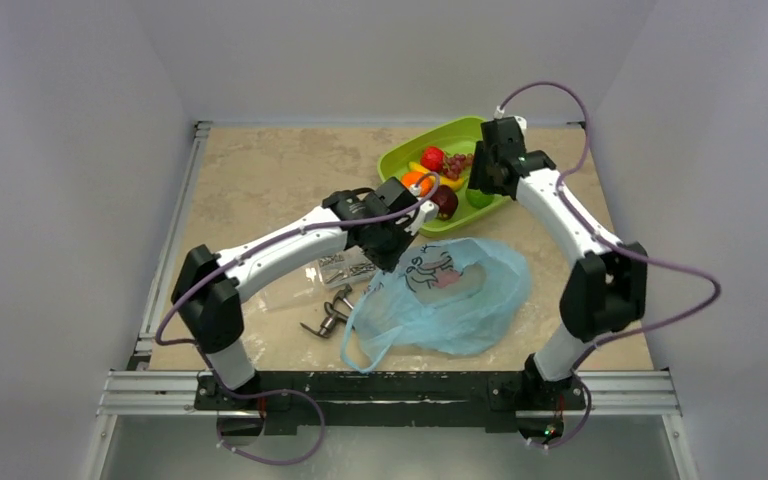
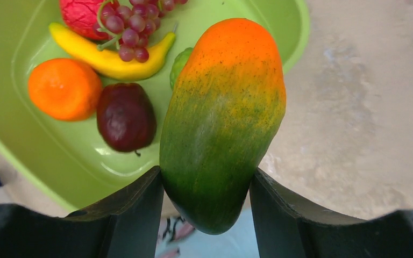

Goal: Take the fake fruits out of the plastic bag
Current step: Place the fake fruit in the bin.

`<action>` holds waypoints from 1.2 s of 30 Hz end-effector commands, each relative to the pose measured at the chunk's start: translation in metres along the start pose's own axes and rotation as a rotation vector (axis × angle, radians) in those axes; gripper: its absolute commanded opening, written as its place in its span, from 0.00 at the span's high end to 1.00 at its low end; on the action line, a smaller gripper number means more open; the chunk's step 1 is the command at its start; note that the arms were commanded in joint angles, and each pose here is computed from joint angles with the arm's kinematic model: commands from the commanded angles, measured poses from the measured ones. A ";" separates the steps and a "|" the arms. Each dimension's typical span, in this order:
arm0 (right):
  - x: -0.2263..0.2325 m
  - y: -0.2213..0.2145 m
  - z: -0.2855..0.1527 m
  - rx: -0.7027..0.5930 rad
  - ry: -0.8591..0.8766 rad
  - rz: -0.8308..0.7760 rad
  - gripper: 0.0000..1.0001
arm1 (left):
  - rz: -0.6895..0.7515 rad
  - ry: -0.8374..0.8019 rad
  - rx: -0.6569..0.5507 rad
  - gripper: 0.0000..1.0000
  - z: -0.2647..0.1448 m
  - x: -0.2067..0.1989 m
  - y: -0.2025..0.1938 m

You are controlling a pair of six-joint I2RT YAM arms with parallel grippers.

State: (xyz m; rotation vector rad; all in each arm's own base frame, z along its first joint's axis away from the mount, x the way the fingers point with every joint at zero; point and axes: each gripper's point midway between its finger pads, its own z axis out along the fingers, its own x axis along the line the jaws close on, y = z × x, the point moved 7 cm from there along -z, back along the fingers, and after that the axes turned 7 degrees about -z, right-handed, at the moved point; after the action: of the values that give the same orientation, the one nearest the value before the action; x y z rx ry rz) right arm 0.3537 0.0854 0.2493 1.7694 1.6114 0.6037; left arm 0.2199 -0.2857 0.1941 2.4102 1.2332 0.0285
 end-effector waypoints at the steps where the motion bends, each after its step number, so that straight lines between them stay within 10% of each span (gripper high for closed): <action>1: 0.024 0.032 0.062 -0.030 0.153 0.070 1.00 | 0.033 -0.051 -0.254 1.00 -0.052 -0.008 0.013; 7: 0.033 0.036 0.134 0.064 0.108 0.078 0.93 | 0.046 -0.124 -0.340 1.00 -0.062 -0.014 0.012; 20: 0.022 0.031 0.115 0.070 0.099 0.060 0.13 | 0.040 -0.141 -0.224 1.00 -0.044 -0.020 0.010; 36: -0.056 -0.045 -0.143 -0.050 0.242 -0.010 0.14 | 0.046 -0.105 -0.211 1.00 -0.047 -0.017 0.010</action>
State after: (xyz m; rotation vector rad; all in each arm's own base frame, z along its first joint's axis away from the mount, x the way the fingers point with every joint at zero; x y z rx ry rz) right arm 0.2693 0.0647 0.3140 1.6946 1.6311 0.9261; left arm 0.2054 -0.2837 0.2263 2.2625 1.1062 0.0177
